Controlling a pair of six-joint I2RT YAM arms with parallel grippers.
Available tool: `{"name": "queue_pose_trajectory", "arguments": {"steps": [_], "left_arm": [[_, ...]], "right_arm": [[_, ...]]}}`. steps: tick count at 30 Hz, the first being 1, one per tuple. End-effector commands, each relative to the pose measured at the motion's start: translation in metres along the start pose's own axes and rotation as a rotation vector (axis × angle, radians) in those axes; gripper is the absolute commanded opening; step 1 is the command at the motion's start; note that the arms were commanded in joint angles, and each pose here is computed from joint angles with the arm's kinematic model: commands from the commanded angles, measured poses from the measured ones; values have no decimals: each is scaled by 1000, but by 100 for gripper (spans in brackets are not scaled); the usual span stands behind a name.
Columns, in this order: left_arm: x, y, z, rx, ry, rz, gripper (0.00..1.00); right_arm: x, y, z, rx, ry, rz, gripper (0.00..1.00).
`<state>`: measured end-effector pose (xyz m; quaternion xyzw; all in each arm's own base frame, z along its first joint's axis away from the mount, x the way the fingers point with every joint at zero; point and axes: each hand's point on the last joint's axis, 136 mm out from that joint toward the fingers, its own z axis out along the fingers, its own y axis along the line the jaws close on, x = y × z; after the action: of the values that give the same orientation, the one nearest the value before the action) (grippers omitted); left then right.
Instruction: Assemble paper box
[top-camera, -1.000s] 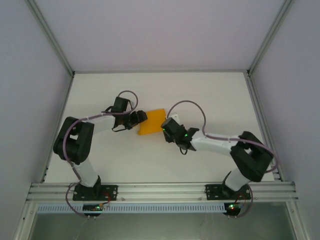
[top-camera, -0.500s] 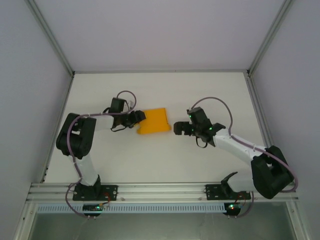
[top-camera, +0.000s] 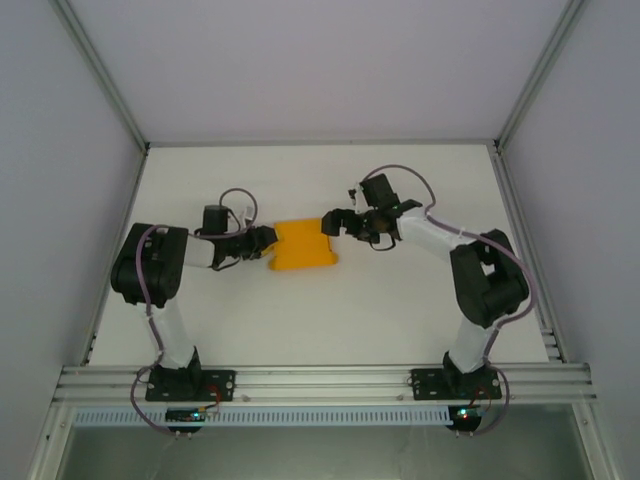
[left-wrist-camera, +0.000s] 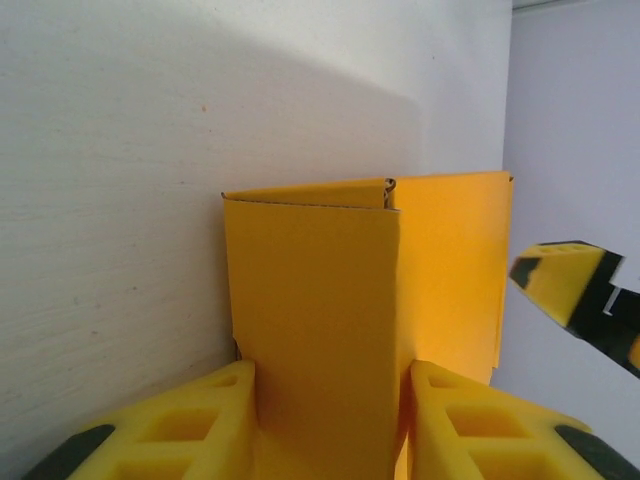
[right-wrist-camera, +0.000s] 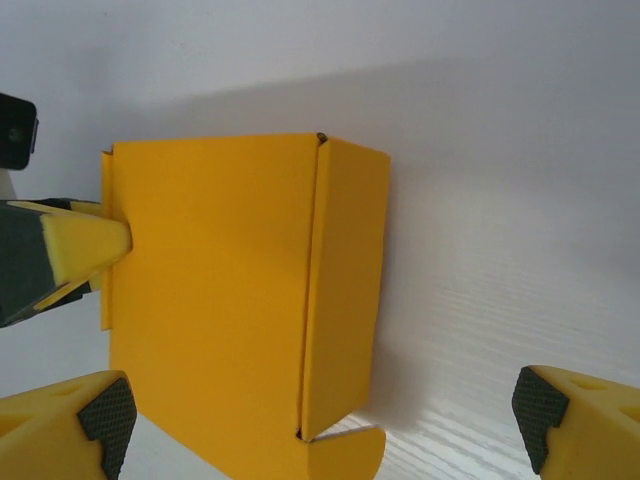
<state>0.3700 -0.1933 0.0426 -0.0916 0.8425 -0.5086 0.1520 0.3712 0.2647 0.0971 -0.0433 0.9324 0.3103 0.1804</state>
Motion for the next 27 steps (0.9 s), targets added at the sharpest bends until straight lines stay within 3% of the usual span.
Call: {"name": "queue_pose_trajectory", "arguments": {"steps": [1,13,20,27], "left_arm": [[21,33,-1,-62,41,-110,36],[14,28,-9,47,5,-134,36],[10,25,-9,87,-1,-130,36],[6,12,-11,117,6,-91,39]], "right_arm": [[0,13,10,-71,72,43,99],[5,25,42,-198,203,149,98],[-3,42,56,-317,197,199,87],[-17,84,52,-514,191,198,68]]}}
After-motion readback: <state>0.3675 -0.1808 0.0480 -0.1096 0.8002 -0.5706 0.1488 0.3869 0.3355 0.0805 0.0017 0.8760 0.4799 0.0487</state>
